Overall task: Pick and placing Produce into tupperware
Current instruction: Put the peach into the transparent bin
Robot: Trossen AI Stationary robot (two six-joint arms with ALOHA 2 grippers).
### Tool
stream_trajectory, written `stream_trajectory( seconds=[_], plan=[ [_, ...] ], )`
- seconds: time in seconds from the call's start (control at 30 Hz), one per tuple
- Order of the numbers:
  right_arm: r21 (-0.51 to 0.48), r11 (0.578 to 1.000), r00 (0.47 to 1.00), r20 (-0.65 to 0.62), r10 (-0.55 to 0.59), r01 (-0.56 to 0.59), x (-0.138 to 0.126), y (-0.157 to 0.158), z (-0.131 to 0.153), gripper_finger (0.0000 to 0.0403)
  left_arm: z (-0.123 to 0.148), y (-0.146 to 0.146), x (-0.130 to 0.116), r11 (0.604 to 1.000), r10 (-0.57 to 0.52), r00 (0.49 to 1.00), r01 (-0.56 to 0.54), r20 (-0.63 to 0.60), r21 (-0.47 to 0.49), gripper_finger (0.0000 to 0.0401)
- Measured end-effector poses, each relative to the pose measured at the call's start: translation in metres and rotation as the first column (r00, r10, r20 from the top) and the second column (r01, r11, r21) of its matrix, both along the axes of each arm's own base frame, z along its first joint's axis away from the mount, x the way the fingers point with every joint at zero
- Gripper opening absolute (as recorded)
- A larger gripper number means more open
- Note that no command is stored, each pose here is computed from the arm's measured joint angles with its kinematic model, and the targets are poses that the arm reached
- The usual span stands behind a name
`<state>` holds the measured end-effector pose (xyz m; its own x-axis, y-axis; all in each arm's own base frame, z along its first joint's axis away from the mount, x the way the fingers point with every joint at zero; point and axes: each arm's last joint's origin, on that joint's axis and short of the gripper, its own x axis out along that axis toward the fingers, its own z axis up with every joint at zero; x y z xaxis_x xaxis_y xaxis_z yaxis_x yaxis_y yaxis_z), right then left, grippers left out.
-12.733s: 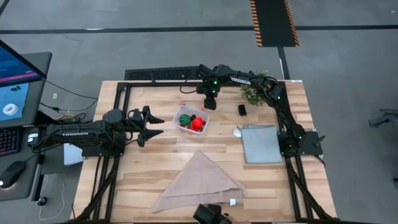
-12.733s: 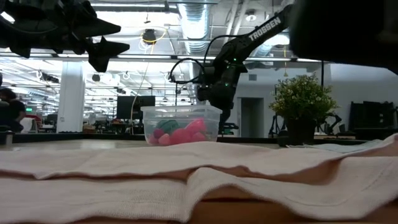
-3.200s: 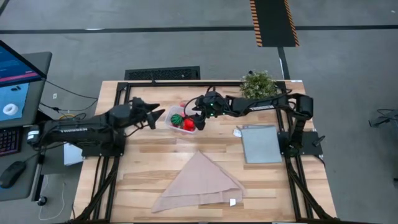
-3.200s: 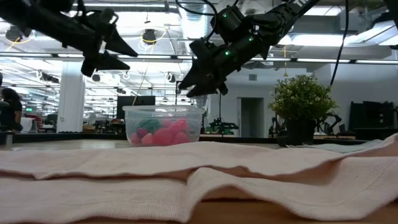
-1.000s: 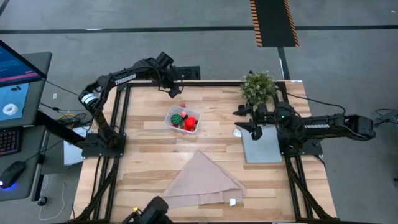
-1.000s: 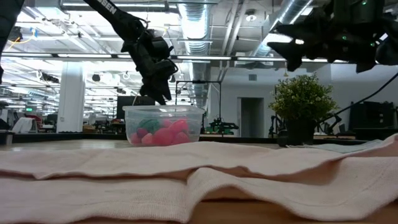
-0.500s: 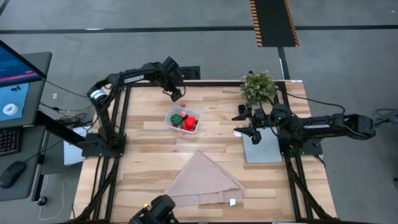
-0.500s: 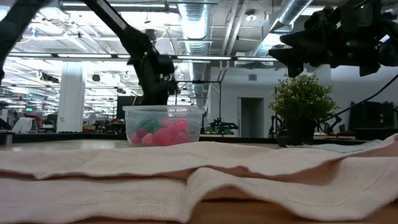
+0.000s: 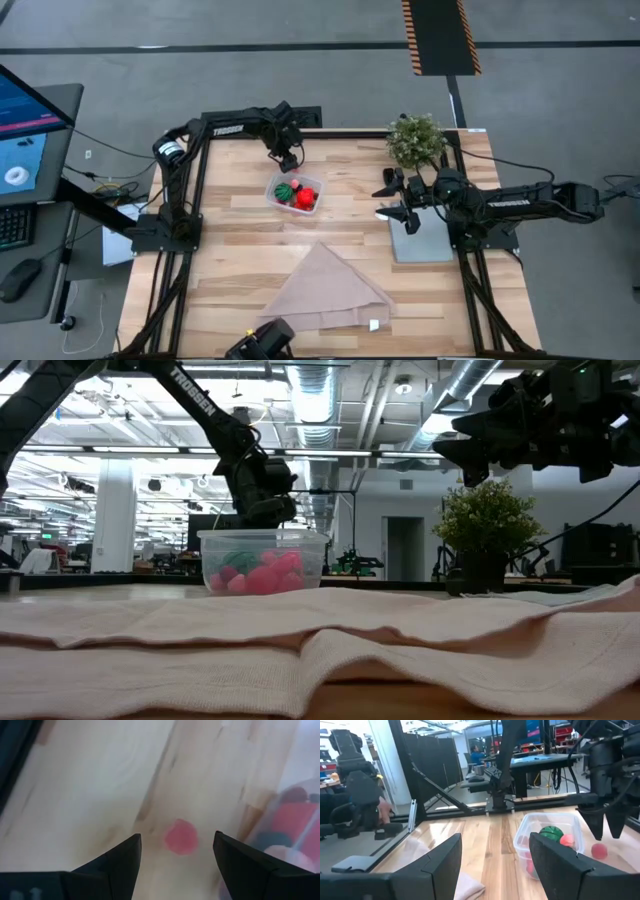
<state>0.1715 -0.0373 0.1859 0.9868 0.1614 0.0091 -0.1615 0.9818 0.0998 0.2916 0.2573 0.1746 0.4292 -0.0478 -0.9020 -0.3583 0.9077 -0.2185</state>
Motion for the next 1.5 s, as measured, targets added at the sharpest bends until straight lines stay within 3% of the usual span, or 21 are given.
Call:
stream_trajectory(
  seconds=[0.47,1.1,1.23,1.5],
  plan=[
    [0.003,1.000,1.000,-0.011,-0.003,0.003,0.000,0.000,-0.001,0.0255,-0.019,-0.007,0.010,0.999,-0.032,0.999,0.031,-0.044,-0.026,0.0233],
    [0.006,1.000,1.000,-0.024,-0.003,0.003,0.000,0.000,-0.002,0.0255,-0.030,-0.005,0.014,0.999,-0.032,0.999,0.030,-0.041,-0.036,0.0194],
    [0.006,1.000,1.000,-0.024,-0.003,0.004,0.000,0.000,-0.002,0.0255,-0.033,-0.004,0.013,0.998,-0.030,0.999,0.028,-0.044,-0.049,0.0170],
    [0.006,1.000,1.000,-0.024,-0.003,0.003,0.000,0.000,-0.002,0.0255,-0.033,-0.004,0.014,0.999,-0.038,0.999,0.036,-0.037,-0.034,0.0082]
  ],
)
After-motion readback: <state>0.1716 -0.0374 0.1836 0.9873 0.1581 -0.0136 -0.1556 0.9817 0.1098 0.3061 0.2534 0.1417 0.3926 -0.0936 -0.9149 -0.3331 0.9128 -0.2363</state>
